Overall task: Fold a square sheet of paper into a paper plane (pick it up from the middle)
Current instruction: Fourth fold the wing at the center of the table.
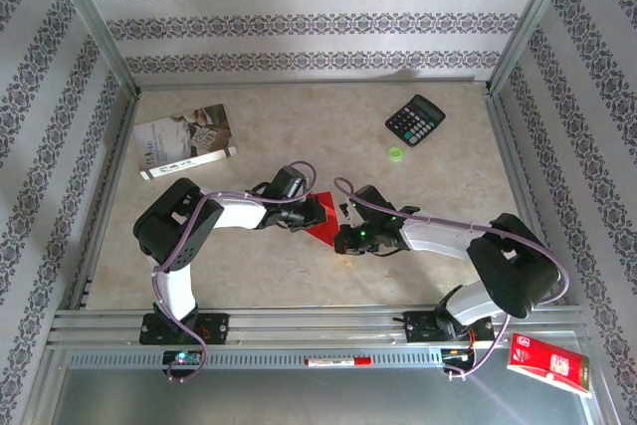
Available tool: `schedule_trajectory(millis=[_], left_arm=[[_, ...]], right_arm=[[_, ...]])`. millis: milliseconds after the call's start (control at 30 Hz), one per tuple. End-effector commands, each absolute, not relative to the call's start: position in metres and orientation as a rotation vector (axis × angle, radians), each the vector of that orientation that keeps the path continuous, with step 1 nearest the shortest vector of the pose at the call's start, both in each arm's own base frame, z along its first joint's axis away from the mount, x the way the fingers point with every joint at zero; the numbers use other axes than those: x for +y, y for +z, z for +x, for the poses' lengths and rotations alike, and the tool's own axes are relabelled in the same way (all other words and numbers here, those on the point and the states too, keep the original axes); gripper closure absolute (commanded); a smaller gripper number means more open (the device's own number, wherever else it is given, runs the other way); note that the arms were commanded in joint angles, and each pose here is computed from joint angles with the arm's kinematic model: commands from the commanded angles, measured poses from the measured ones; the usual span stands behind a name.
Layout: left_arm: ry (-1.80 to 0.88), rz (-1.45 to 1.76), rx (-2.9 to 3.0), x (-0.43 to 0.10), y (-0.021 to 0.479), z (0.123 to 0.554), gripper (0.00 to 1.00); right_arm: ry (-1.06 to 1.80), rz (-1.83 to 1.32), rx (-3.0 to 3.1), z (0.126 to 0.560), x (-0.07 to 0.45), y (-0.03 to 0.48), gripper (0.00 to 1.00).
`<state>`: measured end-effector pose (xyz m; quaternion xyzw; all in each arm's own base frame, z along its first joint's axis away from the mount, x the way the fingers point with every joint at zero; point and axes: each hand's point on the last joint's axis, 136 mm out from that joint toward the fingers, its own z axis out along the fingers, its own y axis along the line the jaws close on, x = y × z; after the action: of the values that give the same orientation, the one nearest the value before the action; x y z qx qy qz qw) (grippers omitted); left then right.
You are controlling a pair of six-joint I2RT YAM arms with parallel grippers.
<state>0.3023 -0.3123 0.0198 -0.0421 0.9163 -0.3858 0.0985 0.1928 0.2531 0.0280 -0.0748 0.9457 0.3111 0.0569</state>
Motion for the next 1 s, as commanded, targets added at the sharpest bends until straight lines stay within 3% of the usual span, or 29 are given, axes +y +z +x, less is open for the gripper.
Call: schedule_trajectory(millis=[0,200,500,967], left_arm=[[-1.101,-0.116,2.736,-0.304,0.006,0.299,1.0],[-1.089,-0.1,2.744,-0.303,0.004,0.299,1.0],[-1.077,-0.087,2.754,-0.303,0.001,0.297,1.0],[-1.072,-0.081,2.759,-0.302,0.003,0.297,1.0]], right_arm=[[0.937,-0.281,2.864,0.195,0.256,0.025,0.97],[0.941,-0.246,2.902,0.183,0.246,0.011,0.99],[1.148,-0.211,2.75,0.195,0.256,0.054,0.99],[1.025,-0.174,2.888,0.19,0.238,0.008,1.0]])
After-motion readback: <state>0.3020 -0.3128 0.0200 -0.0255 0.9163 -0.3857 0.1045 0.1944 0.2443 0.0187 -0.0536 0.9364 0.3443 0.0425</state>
